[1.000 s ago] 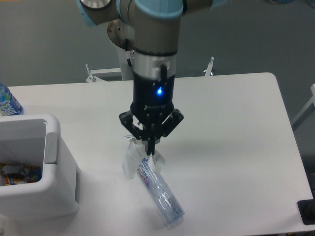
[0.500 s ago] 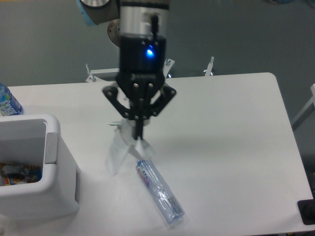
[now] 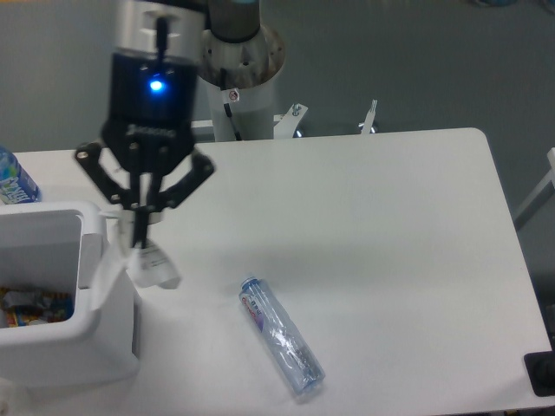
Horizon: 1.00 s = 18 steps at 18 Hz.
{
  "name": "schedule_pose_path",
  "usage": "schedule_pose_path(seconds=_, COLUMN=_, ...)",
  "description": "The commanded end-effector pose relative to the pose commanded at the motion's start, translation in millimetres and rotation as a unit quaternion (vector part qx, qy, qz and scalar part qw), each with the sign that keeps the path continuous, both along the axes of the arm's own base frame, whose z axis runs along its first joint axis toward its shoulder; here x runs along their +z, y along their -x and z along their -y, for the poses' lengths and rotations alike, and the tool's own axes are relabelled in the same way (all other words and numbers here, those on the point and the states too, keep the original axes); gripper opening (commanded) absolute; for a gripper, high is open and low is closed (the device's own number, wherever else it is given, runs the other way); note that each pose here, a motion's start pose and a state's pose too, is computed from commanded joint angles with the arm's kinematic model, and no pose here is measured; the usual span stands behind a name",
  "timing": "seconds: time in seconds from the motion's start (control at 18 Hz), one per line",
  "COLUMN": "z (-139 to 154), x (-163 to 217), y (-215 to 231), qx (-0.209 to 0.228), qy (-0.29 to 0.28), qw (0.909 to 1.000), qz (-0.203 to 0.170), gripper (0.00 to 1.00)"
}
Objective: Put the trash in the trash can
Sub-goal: 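Lift the wrapper and carry it over the white trash bin, then open the gripper to drop the wrapper into the bin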
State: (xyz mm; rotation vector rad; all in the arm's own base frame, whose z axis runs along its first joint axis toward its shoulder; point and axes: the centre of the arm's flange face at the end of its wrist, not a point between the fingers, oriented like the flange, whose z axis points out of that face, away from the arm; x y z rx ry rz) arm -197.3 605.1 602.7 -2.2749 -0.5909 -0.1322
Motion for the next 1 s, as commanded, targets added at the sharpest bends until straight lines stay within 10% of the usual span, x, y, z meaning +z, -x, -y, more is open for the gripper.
schedule_pose_path(seconds=0.67, z=-40, x=-60, y=-101, qx=-0.086, qy=0.047, qw=0.9949, qz=0.025, gripper=0.10)
schedule_pose_path(seconds=0.83, z=-40, x=-61, y=-102, qx=-0.090, qy=0.048, qw=0.9946, qz=0.021, gripper=0.70)
schedule_pose_path(seconds=1.0, z=-39, x=-58, y=-101, qx=-0.088, qy=0.046, qw=0.9948, qz=0.020, gripper=1.00)
